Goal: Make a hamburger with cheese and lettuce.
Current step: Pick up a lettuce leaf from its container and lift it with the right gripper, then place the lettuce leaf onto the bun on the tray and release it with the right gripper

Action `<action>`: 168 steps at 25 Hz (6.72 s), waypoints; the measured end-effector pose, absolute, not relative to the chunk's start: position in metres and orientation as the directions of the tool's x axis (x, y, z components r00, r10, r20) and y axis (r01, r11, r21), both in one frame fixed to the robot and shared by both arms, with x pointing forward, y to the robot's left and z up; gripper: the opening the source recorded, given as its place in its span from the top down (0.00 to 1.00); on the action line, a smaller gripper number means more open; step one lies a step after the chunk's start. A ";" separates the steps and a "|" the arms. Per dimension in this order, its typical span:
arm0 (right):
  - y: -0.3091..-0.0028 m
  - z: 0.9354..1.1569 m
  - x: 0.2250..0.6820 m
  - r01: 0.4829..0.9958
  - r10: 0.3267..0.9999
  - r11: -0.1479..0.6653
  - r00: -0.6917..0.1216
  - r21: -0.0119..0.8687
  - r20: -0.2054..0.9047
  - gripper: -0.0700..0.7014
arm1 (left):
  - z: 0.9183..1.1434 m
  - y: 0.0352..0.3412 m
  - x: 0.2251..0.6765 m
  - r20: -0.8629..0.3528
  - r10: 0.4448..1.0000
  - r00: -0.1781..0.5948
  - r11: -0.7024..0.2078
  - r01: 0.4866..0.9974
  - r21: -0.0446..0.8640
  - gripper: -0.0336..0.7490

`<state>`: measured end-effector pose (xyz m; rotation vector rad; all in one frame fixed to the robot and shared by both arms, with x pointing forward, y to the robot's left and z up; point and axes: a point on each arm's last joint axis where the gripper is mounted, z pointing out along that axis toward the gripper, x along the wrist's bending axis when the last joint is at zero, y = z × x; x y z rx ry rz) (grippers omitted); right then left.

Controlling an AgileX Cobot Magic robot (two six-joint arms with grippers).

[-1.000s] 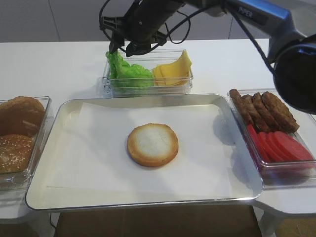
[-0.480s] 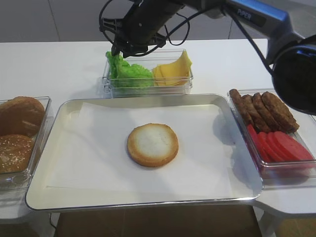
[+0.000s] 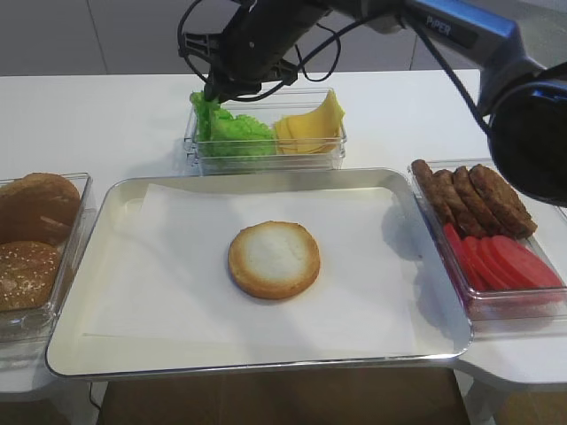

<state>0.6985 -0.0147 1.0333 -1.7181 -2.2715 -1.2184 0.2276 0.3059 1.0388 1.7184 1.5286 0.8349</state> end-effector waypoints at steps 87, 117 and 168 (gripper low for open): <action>-0.112 1.094 0.545 0.910 0.894 0.330 -0.387 0.252 0.226 0.86 | 1.039 0.306 0.228 0.024 0.994 0.104 -0.078 0.557 0.827 0.51; -0.090 1.062 0.568 0.918 0.883 0.266 -0.354 0.294 0.307 0.86 | 1.039 0.306 0.228 0.024 0.994 0.104 -0.078 0.557 0.827 0.51; -0.064 1.052 0.555 0.919 0.844 0.317 -0.385 0.233 0.373 0.77 | 1.039 0.306 0.228 0.024 0.994 0.104 -0.078 0.557 0.827 0.51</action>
